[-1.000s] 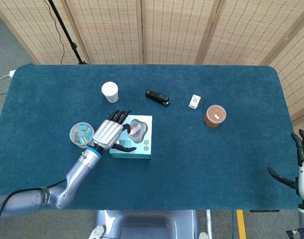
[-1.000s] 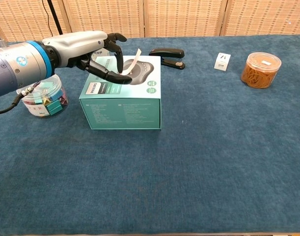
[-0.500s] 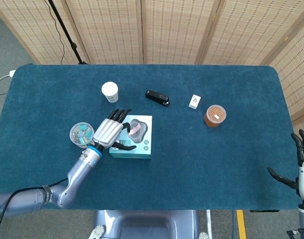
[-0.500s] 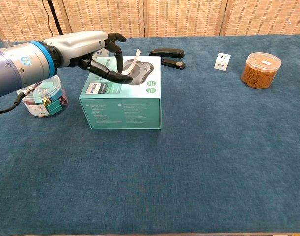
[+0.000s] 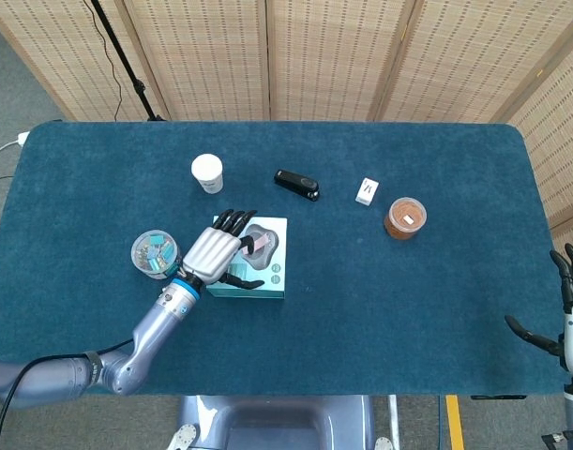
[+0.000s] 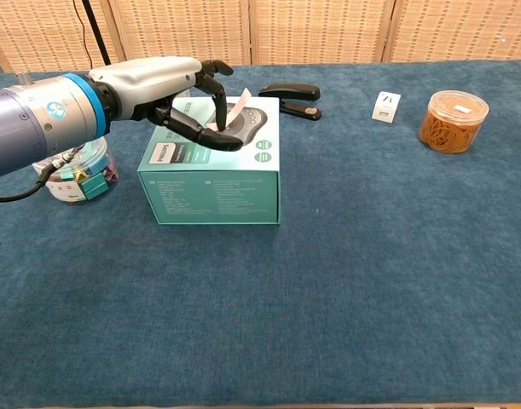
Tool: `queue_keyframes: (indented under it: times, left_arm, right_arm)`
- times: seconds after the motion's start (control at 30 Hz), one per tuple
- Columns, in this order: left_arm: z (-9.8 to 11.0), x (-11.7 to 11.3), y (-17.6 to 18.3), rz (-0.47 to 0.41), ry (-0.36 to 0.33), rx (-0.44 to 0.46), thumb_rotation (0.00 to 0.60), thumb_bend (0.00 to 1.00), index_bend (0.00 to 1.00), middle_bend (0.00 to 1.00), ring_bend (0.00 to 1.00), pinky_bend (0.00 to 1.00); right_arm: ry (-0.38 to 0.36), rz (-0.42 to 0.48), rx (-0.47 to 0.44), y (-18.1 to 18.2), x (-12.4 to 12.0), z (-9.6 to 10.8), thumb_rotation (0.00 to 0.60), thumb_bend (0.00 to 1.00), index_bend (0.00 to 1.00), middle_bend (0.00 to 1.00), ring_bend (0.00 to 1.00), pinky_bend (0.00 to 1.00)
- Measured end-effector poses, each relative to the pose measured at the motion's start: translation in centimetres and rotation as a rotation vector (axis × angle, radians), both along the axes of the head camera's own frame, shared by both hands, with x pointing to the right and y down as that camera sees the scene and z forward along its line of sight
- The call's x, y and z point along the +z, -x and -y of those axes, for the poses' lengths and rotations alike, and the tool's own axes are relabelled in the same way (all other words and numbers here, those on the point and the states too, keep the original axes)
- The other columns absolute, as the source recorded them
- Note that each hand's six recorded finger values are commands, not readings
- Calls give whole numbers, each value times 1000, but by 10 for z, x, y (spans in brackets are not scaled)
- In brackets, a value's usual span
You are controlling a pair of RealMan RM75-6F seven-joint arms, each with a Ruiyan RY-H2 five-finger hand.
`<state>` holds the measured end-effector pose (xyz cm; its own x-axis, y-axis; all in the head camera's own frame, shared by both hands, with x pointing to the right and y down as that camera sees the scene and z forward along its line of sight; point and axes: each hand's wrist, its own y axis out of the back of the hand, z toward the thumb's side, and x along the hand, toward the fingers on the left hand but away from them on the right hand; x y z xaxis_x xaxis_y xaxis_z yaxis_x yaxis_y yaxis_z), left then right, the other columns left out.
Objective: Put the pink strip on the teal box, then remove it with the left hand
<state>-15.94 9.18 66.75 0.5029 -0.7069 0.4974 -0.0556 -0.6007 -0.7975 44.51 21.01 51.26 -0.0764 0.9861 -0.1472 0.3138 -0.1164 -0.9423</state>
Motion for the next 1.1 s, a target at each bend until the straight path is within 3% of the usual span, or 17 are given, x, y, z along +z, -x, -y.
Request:
queue_keyframes:
  times: [0.37,1.1]
  left_arm:
    - [9,-7,-5,-9,-26,-8,208,0,456,0,0,0]
    - [4,-2,-6,27,-16,-4,207,0,456,0,0,0]
  right_arm:
    - [5,5,-3,1,1,0,600,0,33,0,0,0]
    - [-1,16,6,-2,-2,1,600,0,33,0,0,0]
